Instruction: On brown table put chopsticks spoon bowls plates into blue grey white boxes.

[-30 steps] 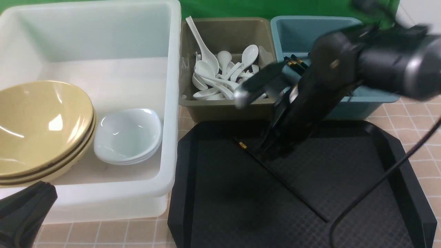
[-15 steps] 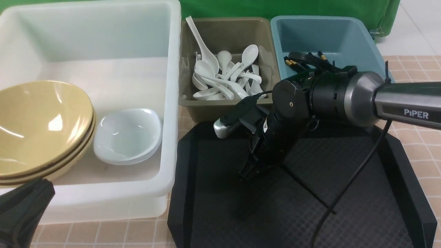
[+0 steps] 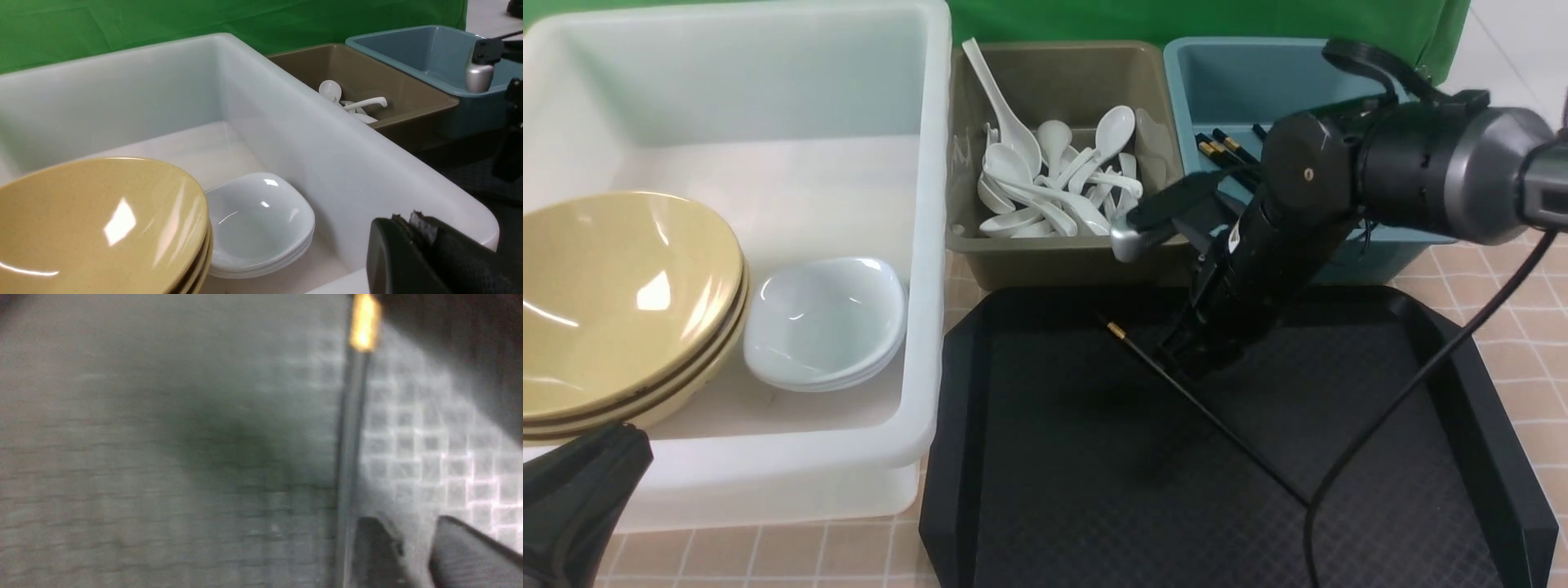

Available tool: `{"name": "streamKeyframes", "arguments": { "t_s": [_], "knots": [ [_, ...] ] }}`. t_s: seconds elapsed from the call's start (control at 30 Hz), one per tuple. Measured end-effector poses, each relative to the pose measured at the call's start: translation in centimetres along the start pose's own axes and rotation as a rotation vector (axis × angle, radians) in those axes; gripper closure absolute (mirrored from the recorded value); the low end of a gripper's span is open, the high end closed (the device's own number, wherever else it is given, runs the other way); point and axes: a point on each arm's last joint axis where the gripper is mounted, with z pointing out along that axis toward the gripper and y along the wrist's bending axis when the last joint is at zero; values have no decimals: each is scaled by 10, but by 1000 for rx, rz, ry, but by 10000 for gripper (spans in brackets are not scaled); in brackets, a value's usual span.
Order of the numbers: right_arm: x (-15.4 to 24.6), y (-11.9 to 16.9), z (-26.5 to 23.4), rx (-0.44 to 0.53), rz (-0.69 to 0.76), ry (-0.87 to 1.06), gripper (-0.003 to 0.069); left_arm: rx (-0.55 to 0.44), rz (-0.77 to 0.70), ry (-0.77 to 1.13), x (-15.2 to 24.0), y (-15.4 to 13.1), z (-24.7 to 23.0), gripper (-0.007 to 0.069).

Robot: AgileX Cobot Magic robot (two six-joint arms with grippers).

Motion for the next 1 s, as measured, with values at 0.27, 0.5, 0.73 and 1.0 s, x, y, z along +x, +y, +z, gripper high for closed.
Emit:
{"name": "streamKeyframes", "arguments": {
  "t_s": [0.27,0.5,0.73,1.0],
  "knots": [
    [-1,12,25,-53,3,32,370,0,0,0,0,0,0,620],
    [-5,28,21,-66,-77,14,596,0,0,0,0,0,0,620],
    [-10,37,-73,-12,-179,-247,599,0,0,0,0,0,0,620],
    [-33,-28,-158,298,-122,-881,600,-7,3,-9,-1,1,0,620]
  ]
}}
